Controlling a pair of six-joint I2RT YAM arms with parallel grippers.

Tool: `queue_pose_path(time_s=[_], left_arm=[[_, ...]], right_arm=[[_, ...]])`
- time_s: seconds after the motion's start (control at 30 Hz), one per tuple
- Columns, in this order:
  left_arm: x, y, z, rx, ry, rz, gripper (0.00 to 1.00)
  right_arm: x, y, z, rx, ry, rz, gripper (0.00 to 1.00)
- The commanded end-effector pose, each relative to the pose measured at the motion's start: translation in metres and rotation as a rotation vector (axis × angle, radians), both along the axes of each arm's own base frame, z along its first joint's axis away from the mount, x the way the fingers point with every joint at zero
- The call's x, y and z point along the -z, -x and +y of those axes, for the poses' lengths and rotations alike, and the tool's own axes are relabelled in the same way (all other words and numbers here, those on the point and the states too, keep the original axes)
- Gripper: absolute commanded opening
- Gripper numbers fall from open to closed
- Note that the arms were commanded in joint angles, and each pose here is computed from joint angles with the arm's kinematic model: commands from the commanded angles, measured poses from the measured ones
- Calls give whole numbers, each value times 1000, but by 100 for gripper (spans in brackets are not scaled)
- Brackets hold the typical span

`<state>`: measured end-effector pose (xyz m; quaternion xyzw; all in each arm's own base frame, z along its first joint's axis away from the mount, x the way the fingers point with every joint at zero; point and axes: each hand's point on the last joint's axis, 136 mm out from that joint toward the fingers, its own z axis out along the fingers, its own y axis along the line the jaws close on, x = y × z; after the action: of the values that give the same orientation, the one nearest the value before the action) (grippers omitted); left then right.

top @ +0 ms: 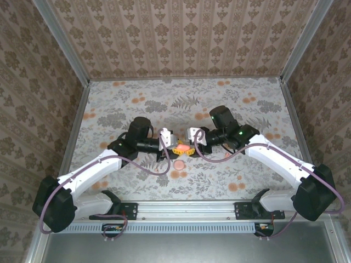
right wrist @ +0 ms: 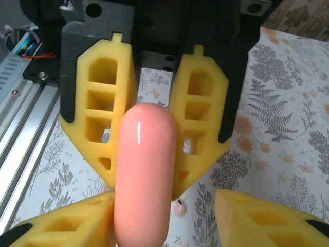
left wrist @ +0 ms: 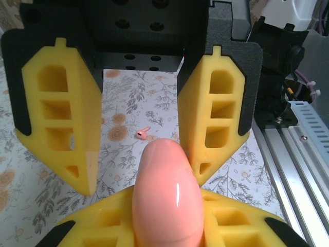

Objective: Insert the wireless bluetooth earbuds into the charging case

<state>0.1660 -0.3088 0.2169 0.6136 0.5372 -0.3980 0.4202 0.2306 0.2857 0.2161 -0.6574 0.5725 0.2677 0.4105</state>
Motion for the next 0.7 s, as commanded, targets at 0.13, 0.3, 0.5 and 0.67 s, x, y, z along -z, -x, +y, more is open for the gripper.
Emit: queue_pose_path(time_s=[0.13, 0.3, 0.5, 0.67], left_arm=[[-6, 4, 1, 22, 19, -2, 21], [-5, 5, 1, 24, 20, 3, 21], [-6, 3, 2, 19, 29, 2, 20], [-7, -7, 5, -26, 64, 20, 20]], right_arm=[[-35, -19, -16, 58, -119, -19, 52], [-44, -30, -25, 100, -142, -33, 51], [-50, -35, -27, 112, -159, -35, 51], [-52, -33, -27, 106, -163, -23, 50]])
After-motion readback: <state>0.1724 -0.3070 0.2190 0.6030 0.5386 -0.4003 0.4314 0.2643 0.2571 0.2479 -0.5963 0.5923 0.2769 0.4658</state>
